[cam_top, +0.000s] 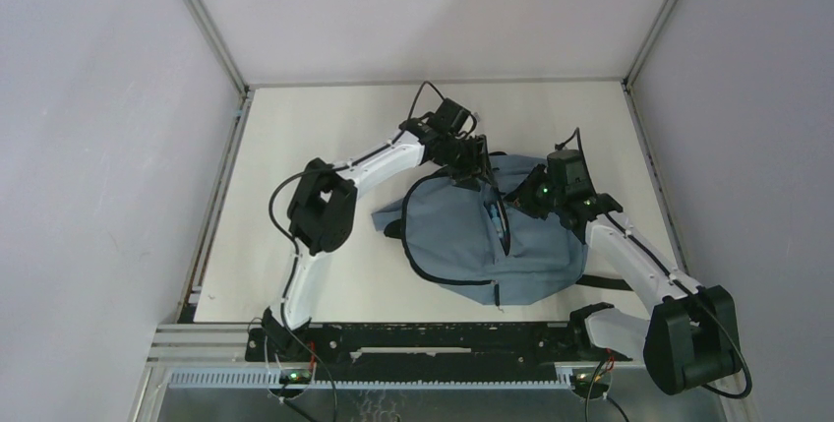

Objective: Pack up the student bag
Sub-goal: Zip the student bag at the center of the board.

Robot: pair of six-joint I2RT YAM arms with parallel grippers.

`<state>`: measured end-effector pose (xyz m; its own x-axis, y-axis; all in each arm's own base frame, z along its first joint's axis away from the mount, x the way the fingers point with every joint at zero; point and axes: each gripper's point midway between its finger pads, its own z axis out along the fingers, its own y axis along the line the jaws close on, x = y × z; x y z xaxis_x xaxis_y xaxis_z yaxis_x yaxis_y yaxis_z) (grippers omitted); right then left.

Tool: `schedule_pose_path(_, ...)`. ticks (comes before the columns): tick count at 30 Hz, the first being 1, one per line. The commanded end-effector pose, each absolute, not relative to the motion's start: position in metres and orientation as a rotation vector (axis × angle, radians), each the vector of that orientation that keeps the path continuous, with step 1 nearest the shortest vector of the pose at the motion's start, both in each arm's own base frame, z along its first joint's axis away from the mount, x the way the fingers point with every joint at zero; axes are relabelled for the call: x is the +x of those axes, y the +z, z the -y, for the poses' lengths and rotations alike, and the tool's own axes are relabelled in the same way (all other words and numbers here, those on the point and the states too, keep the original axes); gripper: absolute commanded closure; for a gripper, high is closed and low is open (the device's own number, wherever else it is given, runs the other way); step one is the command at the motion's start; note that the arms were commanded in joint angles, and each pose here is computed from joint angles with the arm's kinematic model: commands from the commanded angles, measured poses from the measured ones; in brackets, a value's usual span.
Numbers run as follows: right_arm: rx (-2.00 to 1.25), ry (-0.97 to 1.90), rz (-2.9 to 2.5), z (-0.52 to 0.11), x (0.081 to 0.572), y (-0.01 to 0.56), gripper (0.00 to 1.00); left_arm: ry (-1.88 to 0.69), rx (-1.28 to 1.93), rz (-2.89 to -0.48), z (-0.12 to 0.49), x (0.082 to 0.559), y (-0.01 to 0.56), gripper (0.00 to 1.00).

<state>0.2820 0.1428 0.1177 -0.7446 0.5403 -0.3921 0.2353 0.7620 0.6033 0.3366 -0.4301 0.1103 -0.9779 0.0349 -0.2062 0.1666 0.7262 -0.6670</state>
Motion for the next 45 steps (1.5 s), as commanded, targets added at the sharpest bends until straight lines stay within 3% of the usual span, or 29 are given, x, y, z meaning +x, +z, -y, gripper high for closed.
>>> schedule_pose_path(1, 0.577, 0.75, -2.343, -0.144, 0.287, 0.129, 0.72, -1.186, 0.169, -2.658, 0.44, 0.355, 0.135, 0.48)
schedule_pose_path(5, 0.594, 0.776, -2.33, -0.147, 0.291, 0.131, 0.62, -1.228, 0.142, -2.641, 0.44, 0.363, 0.137, 0.51)
schedule_pose_path(23, 0.695, 0.884, -2.306, -0.156, 0.319, 0.124, 0.63, -1.31, 0.135, -2.645, 0.443, 0.364, 0.136, 0.52)
schedule_pose_path(29, 0.7, 0.881, -2.325, -0.158, 0.321, 0.118, 0.75, -1.316, 0.132, -2.649, 0.442, 0.365, 0.134, 0.51)
schedule_pose_path(35, 0.705, 0.868, -2.313, -0.155, 0.321, 0.121, 0.99, -1.335, 0.13, -2.653, 0.444, 0.365, 0.132, 0.52)
schedule_pose_path(36, 0.702, 0.867, -2.313, -0.155, 0.321, 0.122, 1.0, -1.338, 0.128, -2.652, 0.445, 0.366, 0.133, 0.52)
schedule_pose_path(39, 0.698, 0.864, -2.314, -0.154, 0.319, 0.124, 1.0, -1.346, 0.122, -2.654, 0.446, 0.366, 0.131, 0.59)
schedule_pose_path(45, 0.667, 0.853, -2.297, -0.15, 0.31, 0.136, 1.0, -1.376, 0.071, -2.648, 0.45, 0.369, 0.128, 0.94)
